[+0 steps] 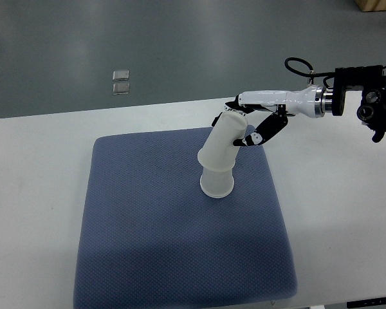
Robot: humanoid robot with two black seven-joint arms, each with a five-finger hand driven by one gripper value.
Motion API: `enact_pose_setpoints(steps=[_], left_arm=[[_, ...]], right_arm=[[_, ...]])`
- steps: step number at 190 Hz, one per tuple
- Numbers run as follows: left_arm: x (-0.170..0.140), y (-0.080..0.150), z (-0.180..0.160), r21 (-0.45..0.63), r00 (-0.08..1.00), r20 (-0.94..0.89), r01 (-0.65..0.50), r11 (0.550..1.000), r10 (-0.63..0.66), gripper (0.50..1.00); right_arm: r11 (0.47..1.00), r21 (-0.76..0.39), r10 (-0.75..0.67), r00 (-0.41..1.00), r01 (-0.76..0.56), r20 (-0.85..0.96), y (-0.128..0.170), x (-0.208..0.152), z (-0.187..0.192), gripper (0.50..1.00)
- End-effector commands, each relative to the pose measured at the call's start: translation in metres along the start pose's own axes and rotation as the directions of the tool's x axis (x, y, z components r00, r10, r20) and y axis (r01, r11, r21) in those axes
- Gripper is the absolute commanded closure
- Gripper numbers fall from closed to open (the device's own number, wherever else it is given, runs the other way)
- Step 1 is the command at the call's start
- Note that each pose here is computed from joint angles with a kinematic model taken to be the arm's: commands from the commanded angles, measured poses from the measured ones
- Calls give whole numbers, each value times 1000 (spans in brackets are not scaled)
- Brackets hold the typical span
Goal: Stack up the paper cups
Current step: 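Lower the held cup onto the upside-down cup on the pad, then open the right hand and withdraw it from the stacked cups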
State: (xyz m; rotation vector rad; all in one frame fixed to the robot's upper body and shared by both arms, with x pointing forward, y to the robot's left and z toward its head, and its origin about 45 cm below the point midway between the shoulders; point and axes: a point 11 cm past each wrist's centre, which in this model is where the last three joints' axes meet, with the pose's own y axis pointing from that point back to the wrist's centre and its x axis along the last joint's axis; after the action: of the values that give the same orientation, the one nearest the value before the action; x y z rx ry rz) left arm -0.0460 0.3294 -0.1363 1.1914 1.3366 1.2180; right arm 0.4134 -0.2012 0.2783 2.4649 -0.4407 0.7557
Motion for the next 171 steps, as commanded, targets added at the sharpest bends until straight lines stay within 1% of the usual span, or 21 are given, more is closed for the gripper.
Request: enact_pose_setpoints(steps=[1, 16, 20, 21, 28, 33, 37, 55, 60, 66, 83, 107, 120, 151, 171], left_arm=[[0, 0, 0, 0, 1000, 0, 0, 1000, 0, 500], [0, 0, 0, 0, 1000, 0, 0, 1000, 0, 500], [0, 0, 0, 0, 1000, 0, -1, 1000, 1, 500], [0, 0, 0, 0, 1000, 0, 0, 1000, 0, 500], [0, 0, 0, 0, 1000, 0, -1, 1000, 1, 500], [0, 0, 0, 0, 1000, 0, 0, 1000, 0, 500], [0, 0, 0, 0, 1000, 0, -1, 1000, 1, 500], [0, 0, 0, 0, 1000, 0, 0, 1000, 0, 500], [0, 0, 0, 0, 1000, 0, -1, 1000, 1, 500], [0, 0, 0, 0, 1000, 0, -1, 1000, 1, 500], [0, 0, 0, 0, 1000, 0, -1, 1000, 1, 500], [0, 0, 0, 0, 1000, 0, 0, 1000, 0, 500], [0, 0, 0, 0, 1000, 0, 0, 1000, 0, 500], [0, 0, 0, 0, 1000, 0, 0, 1000, 0, 500], [0, 0, 0, 0, 1000, 0, 0, 1000, 0, 500]], right_arm=[[1000, 0, -5, 1000, 5, 4, -1, -3, 1, 859], [1000, 4, -7, 1000, 7, 4, -3, -3, 0, 846], [1000, 4, -7, 1000, 7, 4, -3, -3, 0, 832], [1000, 5, -8, 1000, 8, 4, -4, -4, -1, 822], [1000, 5, -7, 1000, 7, 3, -4, -4, -1, 807], [1000, 5, -7, 1000, 7, 3, -4, -4, -1, 777], [1000, 5, -7, 1000, 7, 3, -4, -4, -1, 765], [1000, 5, -7, 1000, 7, 5, -4, -4, 0, 736], [1000, 2, -8, 1000, 8, 3, -4, -4, 0, 703], [1000, -1, -6, 1000, 6, 2, -3, -4, 1, 681], [1000, -10, -4, 1000, 4, 2, -3, -3, 2, 642], [1000, -12, 1, 1000, -1, 0, -2, -1, 2, 638], [1000, -10, 2, 1000, -2, -2, -2, 0, 2, 609], [999, -22, 28, 999, -27, 17, 2, 6, 7, 607], [995, -46, 92, 994, -90, 63, 7, 16, 21, 609]])
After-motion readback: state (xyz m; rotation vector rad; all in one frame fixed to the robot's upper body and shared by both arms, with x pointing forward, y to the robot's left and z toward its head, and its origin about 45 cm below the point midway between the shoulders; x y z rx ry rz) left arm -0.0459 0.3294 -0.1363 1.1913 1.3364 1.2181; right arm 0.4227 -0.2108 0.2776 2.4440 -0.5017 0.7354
